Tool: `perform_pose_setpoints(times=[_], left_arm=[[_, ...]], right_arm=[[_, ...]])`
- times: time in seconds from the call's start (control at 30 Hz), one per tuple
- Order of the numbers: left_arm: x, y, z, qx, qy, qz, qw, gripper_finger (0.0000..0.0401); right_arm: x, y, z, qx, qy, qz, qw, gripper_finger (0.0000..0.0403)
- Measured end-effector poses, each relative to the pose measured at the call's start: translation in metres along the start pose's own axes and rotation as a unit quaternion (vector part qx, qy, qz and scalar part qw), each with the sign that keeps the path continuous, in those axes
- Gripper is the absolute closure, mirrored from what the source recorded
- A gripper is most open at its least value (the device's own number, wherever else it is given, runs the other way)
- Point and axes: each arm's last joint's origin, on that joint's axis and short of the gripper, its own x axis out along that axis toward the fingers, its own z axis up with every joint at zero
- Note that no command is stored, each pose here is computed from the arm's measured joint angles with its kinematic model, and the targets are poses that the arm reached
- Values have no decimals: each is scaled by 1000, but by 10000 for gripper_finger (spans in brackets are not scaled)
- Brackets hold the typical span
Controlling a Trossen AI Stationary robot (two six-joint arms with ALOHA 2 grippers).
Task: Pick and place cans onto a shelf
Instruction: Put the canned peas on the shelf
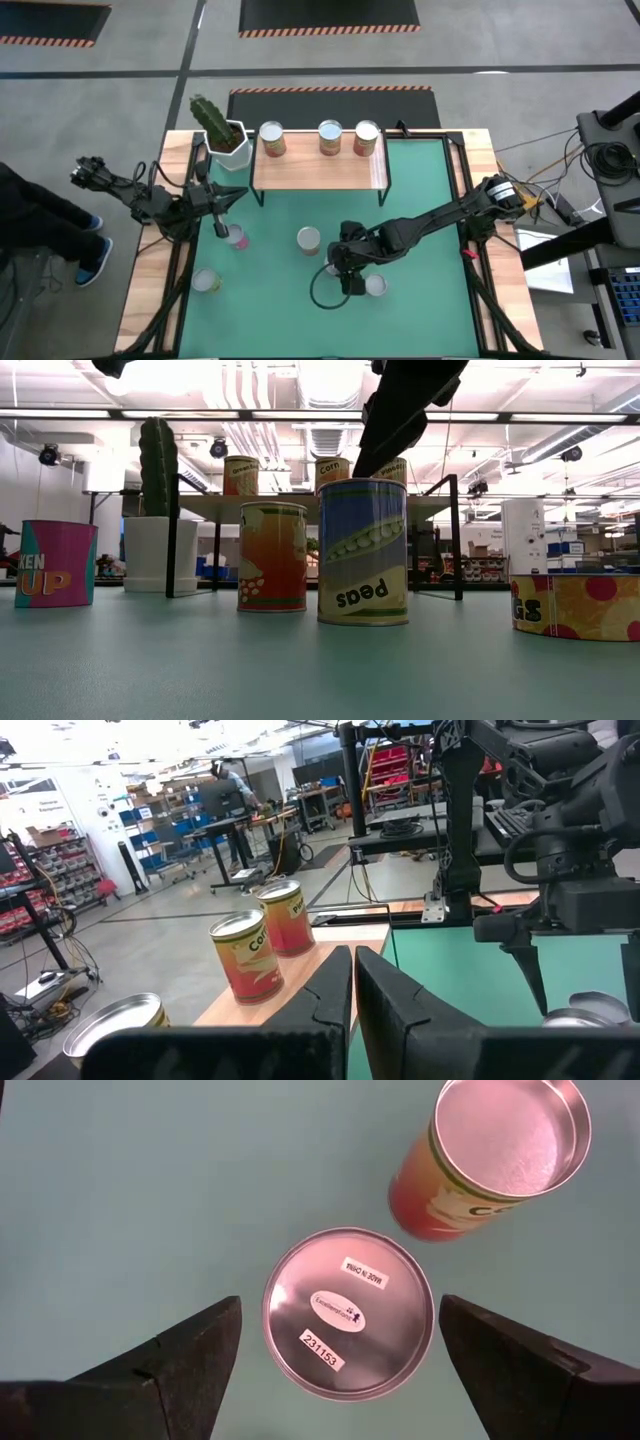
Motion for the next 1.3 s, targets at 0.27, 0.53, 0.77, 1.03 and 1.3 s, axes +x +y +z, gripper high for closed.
perform_pose_setpoints(times=[0.27, 0.53, 0.77, 1.03, 1.3], left_arm=[[0, 0, 0, 0, 0, 0, 1000, 401], [0, 0, 0, 0, 0, 0, 1000, 401], [0, 0, 0, 0, 0, 0, 1000, 401], [0, 0, 0, 0, 0, 0, 1000, 401], [0, 0, 0, 0, 0, 0, 1000, 401]], right_arm=[[4, -2, -1, 4, -12, -28, 1000, 77], [3, -2, 1, 44, -29, -42, 998, 75], [4, -4, 1, 54, -29, -57, 997, 35], [3, 5, -2, 18, -24, -49, 998, 29], [9, 8, -13, 17, -14, -47, 999, 28]])
